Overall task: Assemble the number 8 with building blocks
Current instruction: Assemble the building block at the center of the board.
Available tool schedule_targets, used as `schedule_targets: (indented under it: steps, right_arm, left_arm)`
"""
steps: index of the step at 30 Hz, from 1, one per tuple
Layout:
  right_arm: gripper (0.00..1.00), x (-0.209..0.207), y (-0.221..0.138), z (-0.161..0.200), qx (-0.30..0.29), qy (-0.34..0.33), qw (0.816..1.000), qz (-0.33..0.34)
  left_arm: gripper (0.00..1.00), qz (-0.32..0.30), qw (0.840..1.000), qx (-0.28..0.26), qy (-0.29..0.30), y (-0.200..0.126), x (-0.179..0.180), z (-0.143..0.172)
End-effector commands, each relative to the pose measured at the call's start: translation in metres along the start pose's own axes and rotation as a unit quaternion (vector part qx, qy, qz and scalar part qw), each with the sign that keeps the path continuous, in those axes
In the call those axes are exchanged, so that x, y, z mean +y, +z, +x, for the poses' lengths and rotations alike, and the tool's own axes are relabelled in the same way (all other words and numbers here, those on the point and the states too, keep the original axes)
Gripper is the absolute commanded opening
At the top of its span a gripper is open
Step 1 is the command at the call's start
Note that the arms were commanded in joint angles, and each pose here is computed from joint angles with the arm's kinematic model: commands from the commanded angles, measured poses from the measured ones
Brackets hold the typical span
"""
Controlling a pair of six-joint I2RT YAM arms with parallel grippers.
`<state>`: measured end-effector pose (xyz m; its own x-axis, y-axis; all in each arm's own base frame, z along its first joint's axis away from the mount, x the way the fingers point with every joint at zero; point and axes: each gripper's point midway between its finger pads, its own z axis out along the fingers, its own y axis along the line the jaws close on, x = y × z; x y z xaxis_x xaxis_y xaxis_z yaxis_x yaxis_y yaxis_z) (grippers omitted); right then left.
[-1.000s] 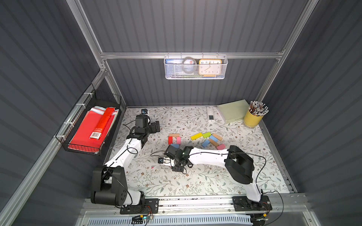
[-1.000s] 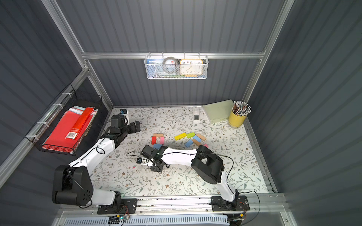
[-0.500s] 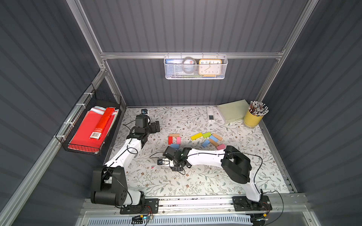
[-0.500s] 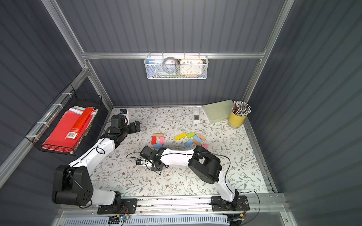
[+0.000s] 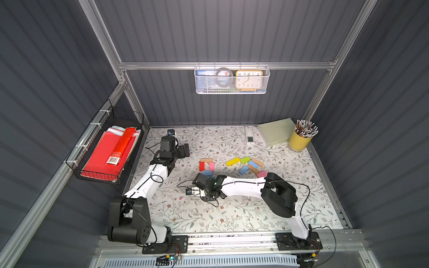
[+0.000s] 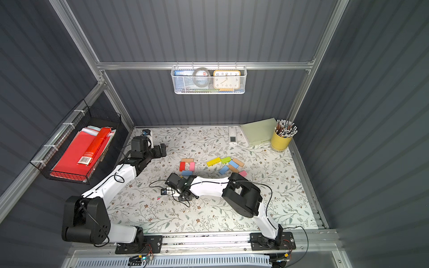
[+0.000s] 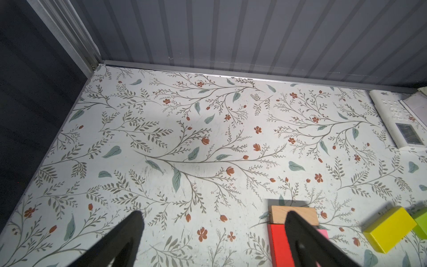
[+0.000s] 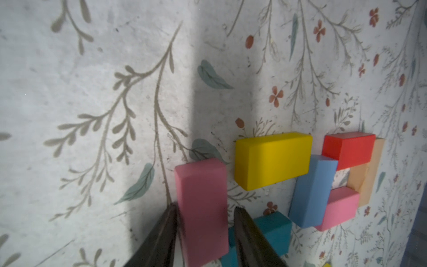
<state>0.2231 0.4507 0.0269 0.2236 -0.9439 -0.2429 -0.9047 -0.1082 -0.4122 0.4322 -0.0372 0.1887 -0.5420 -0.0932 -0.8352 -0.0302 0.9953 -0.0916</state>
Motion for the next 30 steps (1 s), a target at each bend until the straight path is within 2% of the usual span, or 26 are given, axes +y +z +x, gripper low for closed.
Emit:
schedule_targets:
  steps: [1,12,23,30]
  right_arm:
    - [0.45,0.016,0.012,0.018,0.031,-0.015,0.999,-0.022]
    - [0.37,0.014,0.015,0.025,0.037,-0.002,0.999,-0.026]
    - [0.38,0.012,0.018,0.028,0.042,0.005,0.999,-0.022]
    - [0.44,0.011,0.020,0.031,0.047,0.005,0.999,-0.014]
  left_arm:
    - [0.99,-0.006,1.000,-0.001,0.009,-0.006,0.004,0.000]
    - [0.99,-0.006,1.000,0.001,0.009,-0.005,0.004,0.001]
    - [0.99,-0.006,1.000,-0.001,0.010,-0.006,0.004,0.000]
    - [0.99,-0.007,1.000,0.001,0.010,-0.005,0.004,0.001]
